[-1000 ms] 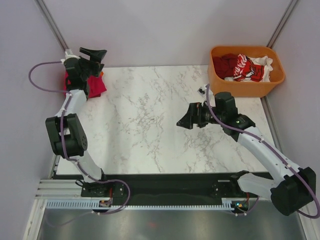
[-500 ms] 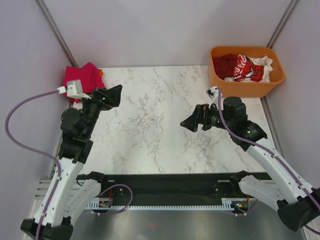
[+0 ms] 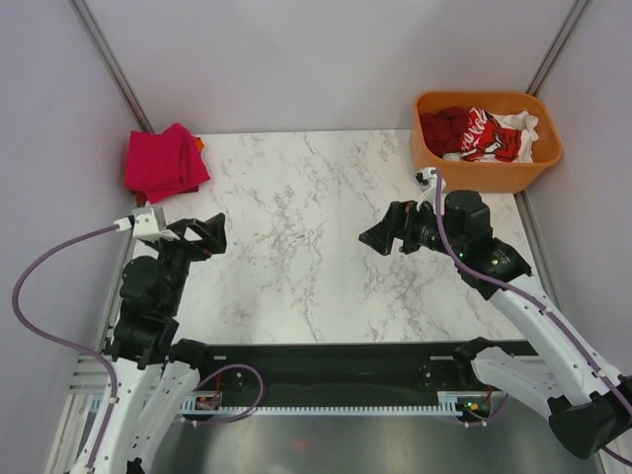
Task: Fold and stack the t-shirts
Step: Neatly place the folded tshirt to the corner
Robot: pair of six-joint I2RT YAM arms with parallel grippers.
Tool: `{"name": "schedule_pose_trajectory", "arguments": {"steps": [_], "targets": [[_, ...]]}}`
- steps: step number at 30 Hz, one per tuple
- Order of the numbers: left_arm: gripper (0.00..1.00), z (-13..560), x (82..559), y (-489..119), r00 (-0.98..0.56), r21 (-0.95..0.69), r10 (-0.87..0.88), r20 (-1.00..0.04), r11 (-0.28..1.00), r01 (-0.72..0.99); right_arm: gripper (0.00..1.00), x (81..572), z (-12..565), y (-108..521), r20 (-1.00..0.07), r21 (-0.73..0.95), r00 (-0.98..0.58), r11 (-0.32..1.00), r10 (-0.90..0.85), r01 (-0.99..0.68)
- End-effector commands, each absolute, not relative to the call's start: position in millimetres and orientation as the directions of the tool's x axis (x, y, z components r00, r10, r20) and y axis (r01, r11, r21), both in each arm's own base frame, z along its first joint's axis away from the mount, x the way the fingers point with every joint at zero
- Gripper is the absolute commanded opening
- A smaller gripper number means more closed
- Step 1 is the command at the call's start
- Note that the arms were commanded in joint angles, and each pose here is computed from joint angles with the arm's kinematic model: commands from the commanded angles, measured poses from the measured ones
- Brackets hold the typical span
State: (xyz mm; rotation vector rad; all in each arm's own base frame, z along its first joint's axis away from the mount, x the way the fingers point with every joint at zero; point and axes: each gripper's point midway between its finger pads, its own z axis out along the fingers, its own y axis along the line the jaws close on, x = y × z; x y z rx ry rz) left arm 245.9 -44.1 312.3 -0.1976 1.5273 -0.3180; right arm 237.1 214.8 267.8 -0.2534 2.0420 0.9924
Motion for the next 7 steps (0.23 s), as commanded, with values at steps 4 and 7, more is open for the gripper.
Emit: {"name": "schedule_pose_trajectory", "arguments": {"steps": [4, 7], "targets": [[1.00, 290, 251, -10, -0.050, -0.195, -0.202, -0.978, 0.973, -0.122, 0.98, 247, 292, 213, -0.784, 0.551, -0.581, 0.676, 0.218, -0.489], [1.00, 332, 252, 33, 0.091, -0.200, -0.179, -0.980, 0.918, -0.344, 0.98, 250, 296, 207, -0.808, 0.525, -0.543, 0.697, 0.229, -0.489]]}}
